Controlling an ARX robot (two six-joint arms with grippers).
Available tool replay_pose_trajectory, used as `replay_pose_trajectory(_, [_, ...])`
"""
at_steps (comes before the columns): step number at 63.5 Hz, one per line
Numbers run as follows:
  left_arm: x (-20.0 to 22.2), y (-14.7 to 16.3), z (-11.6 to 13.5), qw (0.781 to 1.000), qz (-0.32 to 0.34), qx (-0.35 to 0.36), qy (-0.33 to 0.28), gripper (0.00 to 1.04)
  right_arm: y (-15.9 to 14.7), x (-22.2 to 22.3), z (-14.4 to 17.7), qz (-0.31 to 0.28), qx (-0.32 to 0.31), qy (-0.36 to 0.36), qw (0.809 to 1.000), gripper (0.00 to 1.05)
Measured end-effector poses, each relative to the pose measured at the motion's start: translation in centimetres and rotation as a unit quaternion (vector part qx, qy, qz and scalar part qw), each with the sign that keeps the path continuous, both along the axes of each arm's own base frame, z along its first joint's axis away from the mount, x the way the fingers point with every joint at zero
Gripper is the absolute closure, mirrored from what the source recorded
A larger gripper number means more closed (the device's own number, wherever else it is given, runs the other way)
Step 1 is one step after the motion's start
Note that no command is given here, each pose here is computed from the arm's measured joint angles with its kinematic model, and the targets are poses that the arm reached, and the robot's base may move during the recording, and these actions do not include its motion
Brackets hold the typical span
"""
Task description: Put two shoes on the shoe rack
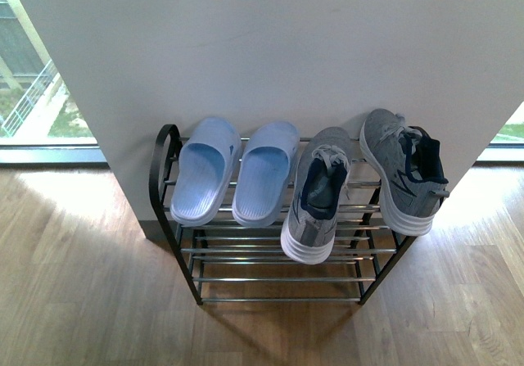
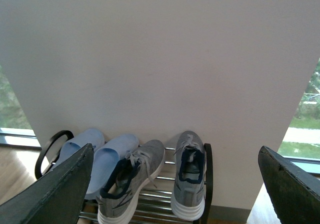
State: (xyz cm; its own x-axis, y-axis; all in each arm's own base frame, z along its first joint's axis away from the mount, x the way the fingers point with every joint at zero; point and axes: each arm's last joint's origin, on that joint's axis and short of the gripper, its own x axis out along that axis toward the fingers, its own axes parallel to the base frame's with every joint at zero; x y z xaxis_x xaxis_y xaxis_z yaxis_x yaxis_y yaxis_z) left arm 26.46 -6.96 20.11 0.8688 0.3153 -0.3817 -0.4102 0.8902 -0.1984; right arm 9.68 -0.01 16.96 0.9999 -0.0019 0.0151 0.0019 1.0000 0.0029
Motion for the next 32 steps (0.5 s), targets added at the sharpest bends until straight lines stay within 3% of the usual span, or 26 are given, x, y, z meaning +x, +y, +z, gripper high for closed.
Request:
replay_pose_trajectory(12, [-1.6, 0.3, 1.0, 1.000, 0.003, 0.000, -0.025, 0.10, 0.0, 0.0, 0.0, 0.000, 0.000, 0.000, 1.000, 0.09])
replay_pose_trajectory(18, [-2.4, 1.2, -0.4, 0.984, -0.140, 0.026, -0.109, 0.28, 0.0, 0.0, 0.0, 0.000, 0.000, 0.000, 1.000, 0.09])
replay_pose_trajectory(21, [-3.2, 1.6, -0.7, 0.974, -0.171, 0.052, -0.137, 0.35, 0.0, 0.0, 0.0, 0.000, 0.000, 0.000, 1.000, 0.09])
replay_pose_trajectory(32, [-5.6, 3.3, -0.7, 0.960, -0.186, 0.110, -0.179, 0.62, 0.0, 0.0, 0.0, 0.000, 0.000, 0.000, 1.000, 0.09])
